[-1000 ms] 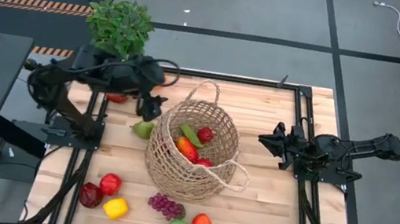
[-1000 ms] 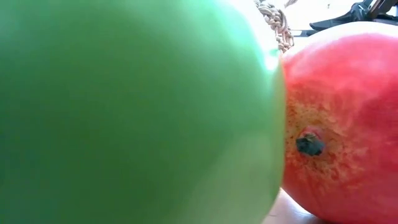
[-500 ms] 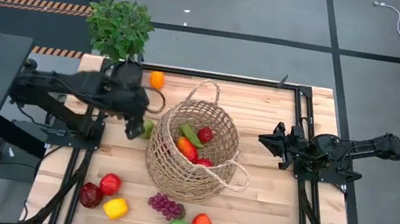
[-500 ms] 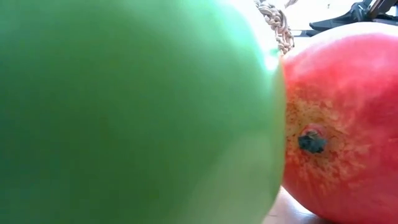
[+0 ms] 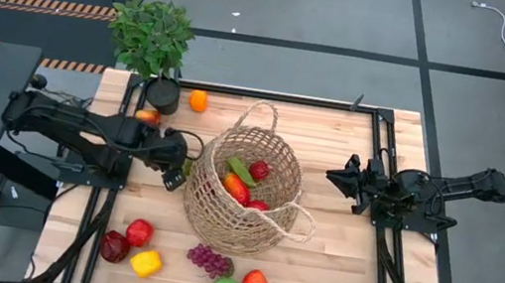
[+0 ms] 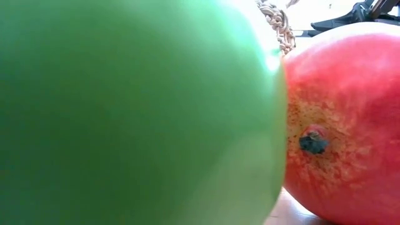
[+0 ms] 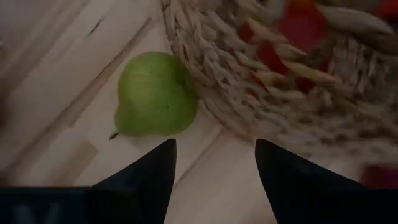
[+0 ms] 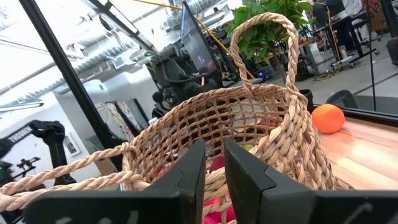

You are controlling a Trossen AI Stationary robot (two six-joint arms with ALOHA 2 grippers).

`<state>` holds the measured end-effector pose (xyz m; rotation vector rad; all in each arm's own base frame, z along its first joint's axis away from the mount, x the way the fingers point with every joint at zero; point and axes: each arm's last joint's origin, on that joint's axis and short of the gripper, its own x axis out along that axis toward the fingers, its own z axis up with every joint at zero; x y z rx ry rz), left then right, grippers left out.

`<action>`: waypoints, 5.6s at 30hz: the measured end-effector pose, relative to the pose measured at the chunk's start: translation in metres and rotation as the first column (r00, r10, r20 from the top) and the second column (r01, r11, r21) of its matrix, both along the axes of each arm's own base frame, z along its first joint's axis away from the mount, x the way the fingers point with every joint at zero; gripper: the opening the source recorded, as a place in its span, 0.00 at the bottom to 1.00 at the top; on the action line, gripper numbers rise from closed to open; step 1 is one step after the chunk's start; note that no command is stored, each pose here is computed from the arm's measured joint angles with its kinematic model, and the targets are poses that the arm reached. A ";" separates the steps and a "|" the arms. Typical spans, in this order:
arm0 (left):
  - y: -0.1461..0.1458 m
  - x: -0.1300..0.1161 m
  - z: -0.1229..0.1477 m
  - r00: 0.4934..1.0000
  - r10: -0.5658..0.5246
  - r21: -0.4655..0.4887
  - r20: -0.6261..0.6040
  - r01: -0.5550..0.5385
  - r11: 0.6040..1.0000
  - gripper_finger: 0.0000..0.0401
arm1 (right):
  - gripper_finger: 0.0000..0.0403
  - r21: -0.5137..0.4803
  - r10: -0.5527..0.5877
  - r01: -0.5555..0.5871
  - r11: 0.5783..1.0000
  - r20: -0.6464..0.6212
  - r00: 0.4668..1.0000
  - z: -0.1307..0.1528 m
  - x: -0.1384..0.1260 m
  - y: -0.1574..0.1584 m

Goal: Build produce basket
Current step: Put the pear into the basket

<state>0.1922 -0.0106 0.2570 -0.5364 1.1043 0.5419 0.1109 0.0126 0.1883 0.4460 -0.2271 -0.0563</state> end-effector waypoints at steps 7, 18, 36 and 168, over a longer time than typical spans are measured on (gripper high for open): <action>0.005 -0.022 -0.033 0.965 0.248 -0.005 0.089 -0.248 0.969 0.52 | 0.16 0.000 0.000 0.000 1.000 0.000 1.000 0.000 0.000 0.000; 0.009 -0.024 -0.055 0.825 0.502 -0.021 0.260 -0.515 0.857 0.62 | 0.16 0.000 0.000 0.000 1.000 0.000 1.000 0.000 0.000 0.000; 0.011 -0.011 -0.084 0.830 0.467 0.105 0.305 -0.517 0.849 0.79 | 0.16 0.000 0.000 0.000 1.000 0.000 1.000 0.000 0.000 0.000; -0.002 0.036 0.210 0.788 -0.599 0.964 -0.141 -0.029 -0.264 0.71 | 0.16 0.000 0.000 0.000 1.000 0.000 1.000 0.000 0.000 0.000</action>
